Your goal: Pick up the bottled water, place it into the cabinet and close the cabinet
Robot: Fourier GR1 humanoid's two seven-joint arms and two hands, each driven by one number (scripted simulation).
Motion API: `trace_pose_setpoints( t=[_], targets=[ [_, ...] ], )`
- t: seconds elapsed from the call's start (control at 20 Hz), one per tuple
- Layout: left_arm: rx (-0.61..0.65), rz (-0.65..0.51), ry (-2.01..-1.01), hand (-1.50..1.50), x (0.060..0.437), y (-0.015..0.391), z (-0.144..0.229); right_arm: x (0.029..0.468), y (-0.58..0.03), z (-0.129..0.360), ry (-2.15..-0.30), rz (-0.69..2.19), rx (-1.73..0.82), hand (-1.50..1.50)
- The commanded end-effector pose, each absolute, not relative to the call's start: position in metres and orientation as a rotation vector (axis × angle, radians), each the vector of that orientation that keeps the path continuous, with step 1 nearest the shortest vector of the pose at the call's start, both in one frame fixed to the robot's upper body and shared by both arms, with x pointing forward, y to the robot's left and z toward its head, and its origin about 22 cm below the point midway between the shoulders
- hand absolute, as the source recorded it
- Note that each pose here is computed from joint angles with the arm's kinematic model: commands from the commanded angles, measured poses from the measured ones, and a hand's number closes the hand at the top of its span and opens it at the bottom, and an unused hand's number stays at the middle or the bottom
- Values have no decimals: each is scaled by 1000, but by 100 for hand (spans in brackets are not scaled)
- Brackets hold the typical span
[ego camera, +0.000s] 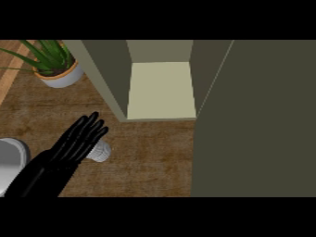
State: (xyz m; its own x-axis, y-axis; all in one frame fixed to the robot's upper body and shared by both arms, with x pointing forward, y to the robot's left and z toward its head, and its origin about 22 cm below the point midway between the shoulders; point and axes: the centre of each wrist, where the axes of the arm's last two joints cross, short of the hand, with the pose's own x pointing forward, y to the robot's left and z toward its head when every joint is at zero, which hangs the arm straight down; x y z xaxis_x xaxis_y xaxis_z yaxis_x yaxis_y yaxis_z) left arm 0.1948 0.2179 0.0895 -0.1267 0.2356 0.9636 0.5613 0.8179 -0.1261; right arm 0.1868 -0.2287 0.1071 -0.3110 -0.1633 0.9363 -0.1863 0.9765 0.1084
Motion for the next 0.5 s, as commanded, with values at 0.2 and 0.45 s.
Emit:
trace_pose_setpoints(
  t=[0.2, 0.45],
  targets=[
    [-762, -321, -1513, -150, 185, 278, 93, 131, -240, 116, -1781, -39, 366, -150],
    [-753, -351, -1501, -150, 171, 295, 83, 120, -233, 105, -1772, -61, 369, -150]
  ],
)
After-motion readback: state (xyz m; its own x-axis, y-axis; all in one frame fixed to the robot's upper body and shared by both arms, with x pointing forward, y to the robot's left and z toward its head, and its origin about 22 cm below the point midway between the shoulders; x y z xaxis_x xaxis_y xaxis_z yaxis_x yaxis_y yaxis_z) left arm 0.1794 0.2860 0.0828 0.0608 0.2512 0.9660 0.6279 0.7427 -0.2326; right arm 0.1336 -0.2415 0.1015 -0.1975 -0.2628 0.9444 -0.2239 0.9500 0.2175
